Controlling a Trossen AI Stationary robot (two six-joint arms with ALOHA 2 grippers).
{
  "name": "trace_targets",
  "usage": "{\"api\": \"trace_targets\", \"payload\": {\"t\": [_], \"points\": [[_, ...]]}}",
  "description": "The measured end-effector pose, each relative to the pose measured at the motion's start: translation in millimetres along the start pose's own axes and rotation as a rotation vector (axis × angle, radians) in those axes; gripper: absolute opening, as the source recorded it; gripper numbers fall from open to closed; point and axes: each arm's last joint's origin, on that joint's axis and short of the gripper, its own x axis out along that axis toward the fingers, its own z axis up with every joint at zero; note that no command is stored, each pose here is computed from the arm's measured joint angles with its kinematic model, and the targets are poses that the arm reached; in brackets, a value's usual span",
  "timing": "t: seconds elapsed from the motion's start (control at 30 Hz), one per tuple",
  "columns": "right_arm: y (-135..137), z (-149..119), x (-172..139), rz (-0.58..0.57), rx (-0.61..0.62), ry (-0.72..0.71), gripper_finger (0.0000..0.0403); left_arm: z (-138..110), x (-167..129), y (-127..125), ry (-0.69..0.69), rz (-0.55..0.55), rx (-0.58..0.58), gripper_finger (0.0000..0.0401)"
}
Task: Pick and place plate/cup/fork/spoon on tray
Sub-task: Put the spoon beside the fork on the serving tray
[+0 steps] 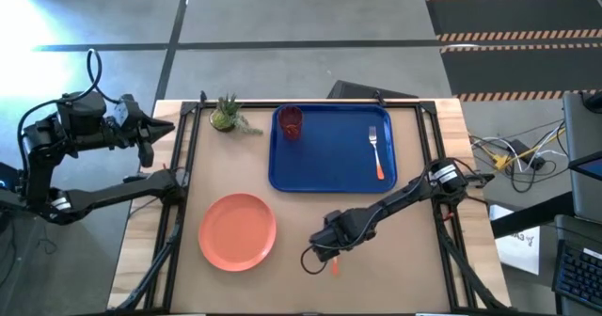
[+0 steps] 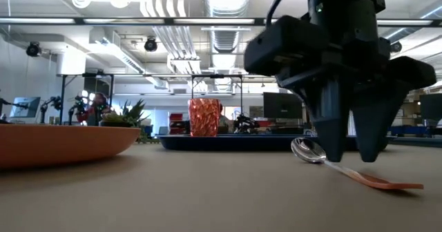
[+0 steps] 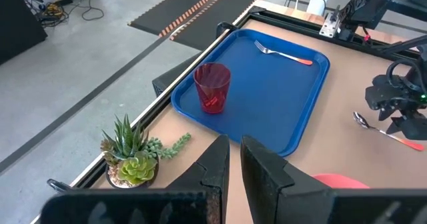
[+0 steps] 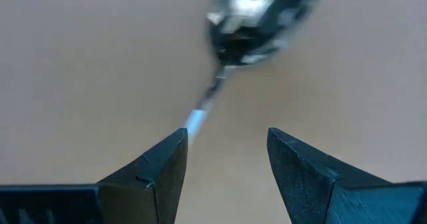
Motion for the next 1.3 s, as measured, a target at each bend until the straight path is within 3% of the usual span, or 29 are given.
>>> {"api": "trace_targets", "payload": {"t": [0.2,0.6,1.0,1.13,1.3], "points": [[8.5,0.8,-0.4,0.088,-0.025,-0.004,0.0196,0.0,0.0,0.0,0.0,0.0,0.0,0.0019],[8.0,4.8,3.8,0.078,0.043,-0.09,0.0196,0.0,0.0,0.0,0.0,0.001,0.0,0.0019],[9.3,6.4,20.1,0.045,0.071,-0.074,0.0194,0.0,0.0,0.2,0.001,0.006,0.0,0.0019],[8.5,6.4,20.3,0.038,0.07,-0.073,0.0168,-0.1,0.0,0.2,0.002,0.006,0.0,0.0019],[6.5,6.3,21.2,0.019,0.064,-0.07,0.009,-0.1,0.0,0.1,0.001,0.005,0.0,0.0019]]}}
